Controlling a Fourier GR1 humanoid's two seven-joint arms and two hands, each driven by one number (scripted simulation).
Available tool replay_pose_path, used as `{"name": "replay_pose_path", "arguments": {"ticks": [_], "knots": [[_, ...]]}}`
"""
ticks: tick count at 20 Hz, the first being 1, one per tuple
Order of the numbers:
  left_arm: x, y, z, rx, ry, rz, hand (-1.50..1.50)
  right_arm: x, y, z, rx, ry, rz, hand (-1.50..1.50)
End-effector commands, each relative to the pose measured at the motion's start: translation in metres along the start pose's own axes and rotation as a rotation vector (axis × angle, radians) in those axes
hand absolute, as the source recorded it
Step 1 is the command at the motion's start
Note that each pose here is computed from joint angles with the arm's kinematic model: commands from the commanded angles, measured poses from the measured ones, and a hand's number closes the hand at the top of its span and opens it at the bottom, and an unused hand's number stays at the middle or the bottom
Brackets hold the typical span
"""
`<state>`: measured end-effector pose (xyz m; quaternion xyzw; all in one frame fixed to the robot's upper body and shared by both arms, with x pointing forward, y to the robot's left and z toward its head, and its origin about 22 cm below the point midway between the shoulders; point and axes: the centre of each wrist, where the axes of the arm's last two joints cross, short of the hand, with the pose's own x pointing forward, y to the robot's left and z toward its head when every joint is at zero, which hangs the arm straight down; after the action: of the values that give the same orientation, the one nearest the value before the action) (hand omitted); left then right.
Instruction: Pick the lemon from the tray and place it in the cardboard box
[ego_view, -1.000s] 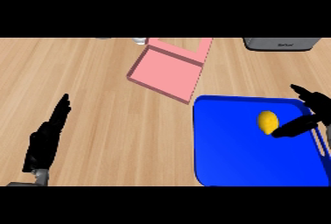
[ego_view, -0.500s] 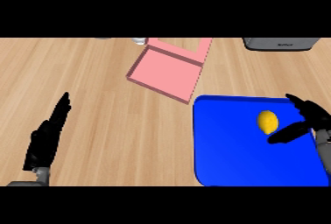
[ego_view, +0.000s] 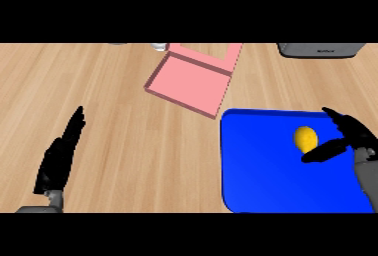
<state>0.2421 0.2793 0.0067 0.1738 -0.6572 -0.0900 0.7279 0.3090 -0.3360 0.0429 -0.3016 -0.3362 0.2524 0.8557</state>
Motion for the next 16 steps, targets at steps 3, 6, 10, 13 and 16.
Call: {"name": "replay_pose_path", "arguments": {"ticks": [3, 6, 10, 13, 16], "knots": [[-0.002, -0.015, 0.004, 0.003, 0.014, -0.01, 0.0, 0.004, 0.026, 0.003, -0.012, 0.003, -0.001, -1.5], [0.002, -0.006, 0.001, -0.007, 0.001, -0.012, 0.0, -0.01, 0.021, -0.009, -0.005, 0.002, -0.021, -1.5], [-0.011, 0.026, -0.011, -0.009, 0.003, 0.005, 0.0, 0.007, 0.042, 0.003, 0.002, 0.007, 0.001, -1.5], [-0.004, 0.026, 0.01, -0.017, 0.001, -0.01, 0.0, 0.01, 0.044, -0.007, 0.0, 0.026, 0.002, -1.5], [0.006, 0.021, 0.0, -0.009, -0.003, 0.008, 0.0, -0.007, 0.042, -0.019, 0.022, 0.003, 0.003, -1.5]]}}
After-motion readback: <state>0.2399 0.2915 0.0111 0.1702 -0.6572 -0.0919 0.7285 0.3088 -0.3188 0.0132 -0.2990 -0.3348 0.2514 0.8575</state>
